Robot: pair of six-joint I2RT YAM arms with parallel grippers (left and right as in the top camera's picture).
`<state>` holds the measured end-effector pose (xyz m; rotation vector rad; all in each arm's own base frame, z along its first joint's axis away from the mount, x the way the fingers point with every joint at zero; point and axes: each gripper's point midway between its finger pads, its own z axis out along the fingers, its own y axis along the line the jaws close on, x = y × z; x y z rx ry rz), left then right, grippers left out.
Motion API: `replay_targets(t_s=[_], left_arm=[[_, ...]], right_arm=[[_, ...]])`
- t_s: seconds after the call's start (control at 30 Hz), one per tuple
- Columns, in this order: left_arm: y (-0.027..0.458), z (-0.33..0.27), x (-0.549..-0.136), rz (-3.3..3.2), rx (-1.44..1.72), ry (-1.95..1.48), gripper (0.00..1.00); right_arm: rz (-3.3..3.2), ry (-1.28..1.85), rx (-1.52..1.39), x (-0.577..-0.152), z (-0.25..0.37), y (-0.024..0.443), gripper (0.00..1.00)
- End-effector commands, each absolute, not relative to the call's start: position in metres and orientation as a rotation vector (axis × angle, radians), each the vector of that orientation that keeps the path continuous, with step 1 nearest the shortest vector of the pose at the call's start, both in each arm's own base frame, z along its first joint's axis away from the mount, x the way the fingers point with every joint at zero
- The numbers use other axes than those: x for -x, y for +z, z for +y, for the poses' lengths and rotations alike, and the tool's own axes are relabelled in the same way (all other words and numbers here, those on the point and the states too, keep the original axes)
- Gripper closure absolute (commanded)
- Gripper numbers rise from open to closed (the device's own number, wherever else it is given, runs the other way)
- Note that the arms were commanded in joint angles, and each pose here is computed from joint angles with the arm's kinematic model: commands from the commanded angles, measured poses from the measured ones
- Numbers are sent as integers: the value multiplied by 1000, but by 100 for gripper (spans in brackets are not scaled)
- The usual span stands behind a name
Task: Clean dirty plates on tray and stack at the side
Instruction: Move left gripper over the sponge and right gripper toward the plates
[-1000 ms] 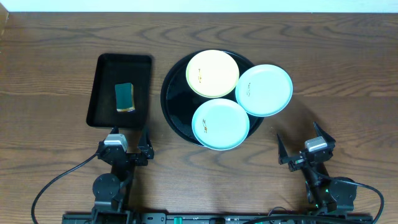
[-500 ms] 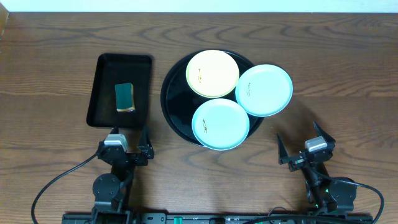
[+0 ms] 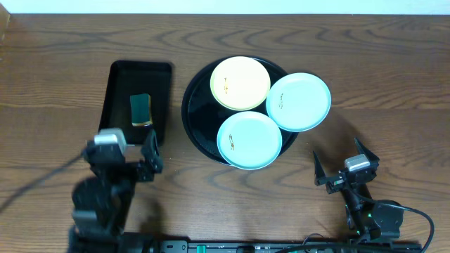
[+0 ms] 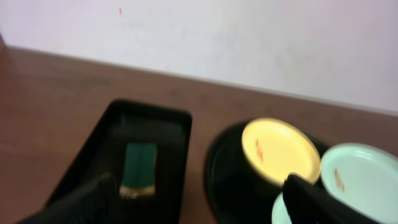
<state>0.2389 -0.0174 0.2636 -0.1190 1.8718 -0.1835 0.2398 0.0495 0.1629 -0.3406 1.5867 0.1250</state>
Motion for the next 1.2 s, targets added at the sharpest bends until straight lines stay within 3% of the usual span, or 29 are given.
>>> replay_targets(t_s=[0.0,0.33,0.53,0.67,0.93,1.17], left_arm=[[279,-18,-254,1990,48,-120,15],[261,-27,-303,2269,50,-134,15],[240,-55,-303,2362,15,-329,15],[239,-54,-301,2372,23,-331,15],[236,-31,-304,2365,281,-245,15],[228,-30,-296,2409,289,-232,15]], right_arm=[[1589,125,324,-240,47,163,1],[1572,131,331,-240,49,166,1],[1528,329,448,-226,81,172,1],[1644,410,293,-226,73,171,1],[1833,325,163,-228,51,251,1],[2353,386,113,-249,51,278,1]])
